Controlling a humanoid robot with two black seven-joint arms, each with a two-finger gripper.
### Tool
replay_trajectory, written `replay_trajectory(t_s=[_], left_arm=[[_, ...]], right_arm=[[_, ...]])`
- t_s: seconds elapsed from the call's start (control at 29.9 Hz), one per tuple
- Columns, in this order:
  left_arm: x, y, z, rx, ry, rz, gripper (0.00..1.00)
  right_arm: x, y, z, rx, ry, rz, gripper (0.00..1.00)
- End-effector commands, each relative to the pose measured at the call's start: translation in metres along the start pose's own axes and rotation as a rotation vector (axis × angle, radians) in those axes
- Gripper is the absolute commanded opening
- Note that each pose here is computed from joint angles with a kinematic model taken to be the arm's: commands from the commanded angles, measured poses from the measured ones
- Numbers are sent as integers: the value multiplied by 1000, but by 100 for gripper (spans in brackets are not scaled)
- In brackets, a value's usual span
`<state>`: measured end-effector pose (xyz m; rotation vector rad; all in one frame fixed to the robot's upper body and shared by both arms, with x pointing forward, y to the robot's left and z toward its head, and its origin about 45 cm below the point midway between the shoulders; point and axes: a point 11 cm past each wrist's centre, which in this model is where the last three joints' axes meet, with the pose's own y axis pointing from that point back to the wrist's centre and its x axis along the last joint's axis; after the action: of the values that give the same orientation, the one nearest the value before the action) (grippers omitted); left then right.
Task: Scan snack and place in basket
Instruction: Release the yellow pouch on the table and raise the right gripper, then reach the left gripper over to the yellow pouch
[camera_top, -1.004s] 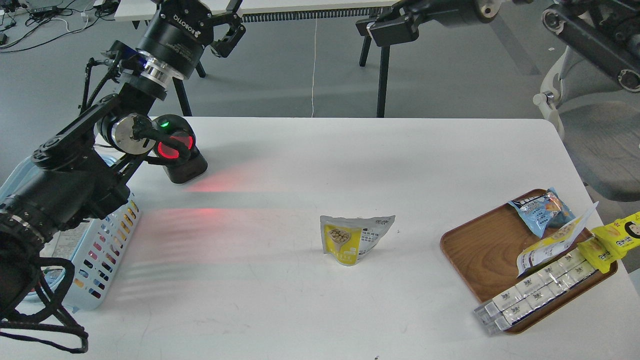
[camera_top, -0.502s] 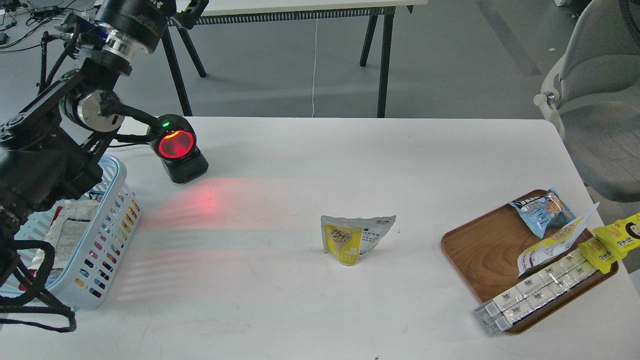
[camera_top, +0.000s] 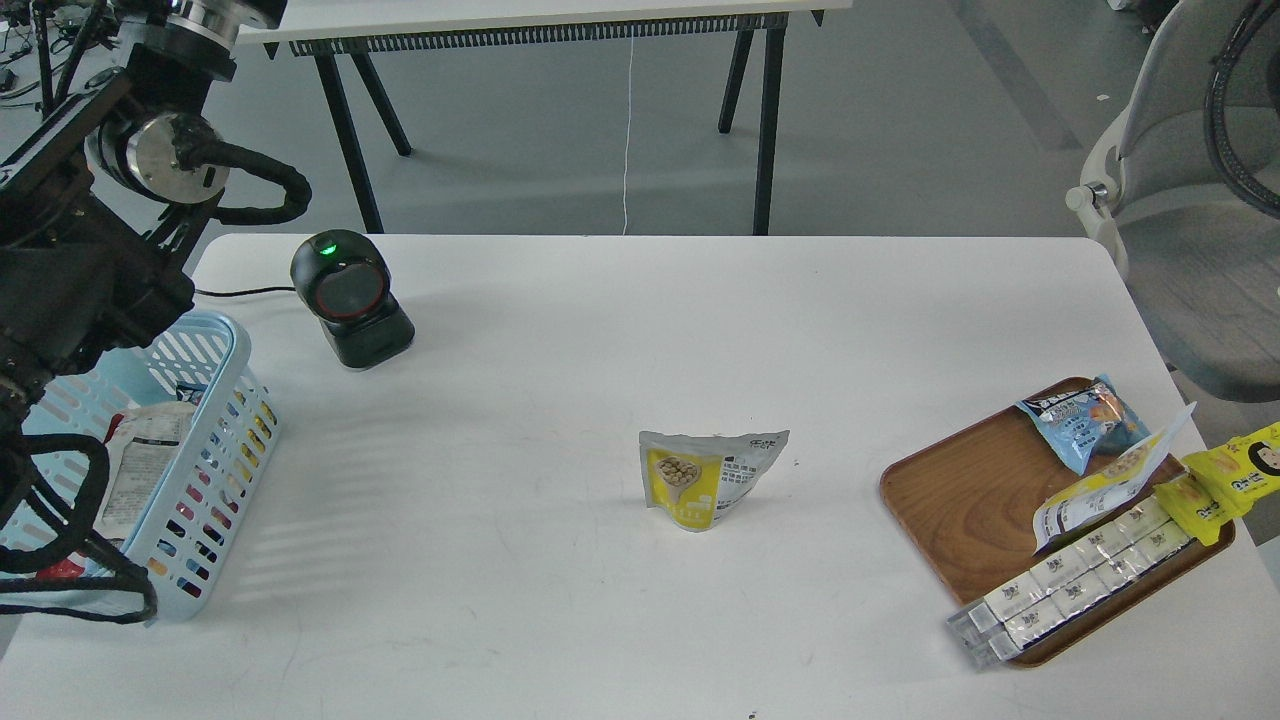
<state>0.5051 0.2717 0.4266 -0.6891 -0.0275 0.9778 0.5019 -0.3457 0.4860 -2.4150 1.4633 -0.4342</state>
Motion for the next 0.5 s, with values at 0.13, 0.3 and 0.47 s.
replay_trajectory(t_s=[0.13,0.3,0.47], left_arm=[[-45,-20,7,47,-108,-184,100],[-127,-27,-20,214,-288,-526,100],[-175,-29,-14,289,-390,-726,100]], right_arm=[[-7,3,15,-27,-20,-13,97],[-2,7,15,-29,-15,-1,97],[0,9,16,-36,-10,1,97]])
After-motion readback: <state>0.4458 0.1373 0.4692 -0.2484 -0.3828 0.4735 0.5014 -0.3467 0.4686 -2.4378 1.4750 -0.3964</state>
